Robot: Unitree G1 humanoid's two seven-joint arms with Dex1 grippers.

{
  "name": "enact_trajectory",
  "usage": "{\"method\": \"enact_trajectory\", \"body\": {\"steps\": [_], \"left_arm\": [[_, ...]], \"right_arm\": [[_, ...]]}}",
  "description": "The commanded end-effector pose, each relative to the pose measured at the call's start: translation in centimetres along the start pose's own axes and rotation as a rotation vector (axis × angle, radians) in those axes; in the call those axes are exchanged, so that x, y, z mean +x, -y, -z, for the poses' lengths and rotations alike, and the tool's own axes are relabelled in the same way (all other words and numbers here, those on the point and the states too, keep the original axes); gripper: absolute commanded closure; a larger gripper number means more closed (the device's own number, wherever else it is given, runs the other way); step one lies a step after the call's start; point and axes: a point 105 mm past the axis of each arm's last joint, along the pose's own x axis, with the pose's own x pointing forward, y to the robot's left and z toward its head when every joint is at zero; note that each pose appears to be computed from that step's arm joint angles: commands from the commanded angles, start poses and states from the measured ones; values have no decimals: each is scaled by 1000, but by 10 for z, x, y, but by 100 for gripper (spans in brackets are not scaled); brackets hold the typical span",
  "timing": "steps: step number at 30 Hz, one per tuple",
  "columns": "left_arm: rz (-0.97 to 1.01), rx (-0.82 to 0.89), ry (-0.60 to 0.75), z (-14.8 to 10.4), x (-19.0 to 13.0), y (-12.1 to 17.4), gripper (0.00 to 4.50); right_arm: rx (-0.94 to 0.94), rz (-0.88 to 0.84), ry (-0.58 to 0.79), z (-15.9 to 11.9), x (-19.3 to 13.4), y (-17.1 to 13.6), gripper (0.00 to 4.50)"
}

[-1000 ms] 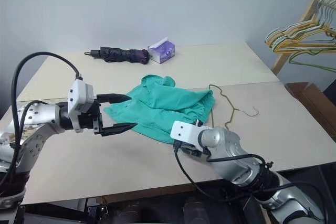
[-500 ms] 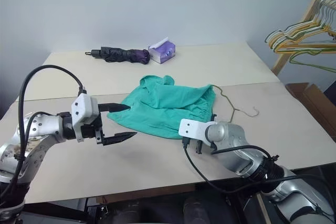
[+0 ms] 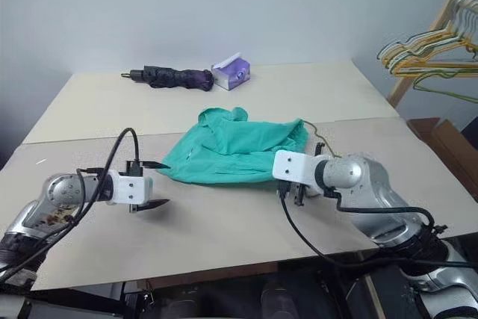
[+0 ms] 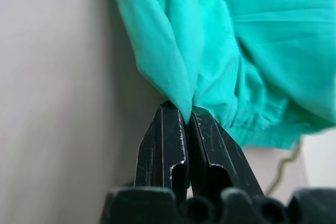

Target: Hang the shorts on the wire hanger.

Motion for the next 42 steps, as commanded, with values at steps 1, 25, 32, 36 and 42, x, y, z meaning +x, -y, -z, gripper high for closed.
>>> {"method": "enact_trajectory", "body": {"steps": [1, 25, 32, 36, 42], "left_arm": [[-67, 41, -30, 5, 13, -14, 0], [-158, 107, -31, 9, 39, -61, 448], [54, 176, 54, -1, -8, -53, 448], [236, 168, 120, -14, -44, -36, 448], [511, 31, 170, -44, -94, 0, 448]], "right_arm": [[-34, 40, 55, -14, -19, 9, 449], [-18, 34, 96, -19, -21, 7, 450], [-110, -66, 165, -20, -23, -3, 450], [-196, -213, 271, -25, -38, -18, 450], [-234, -457, 338, -19, -66, -29, 450]]}}
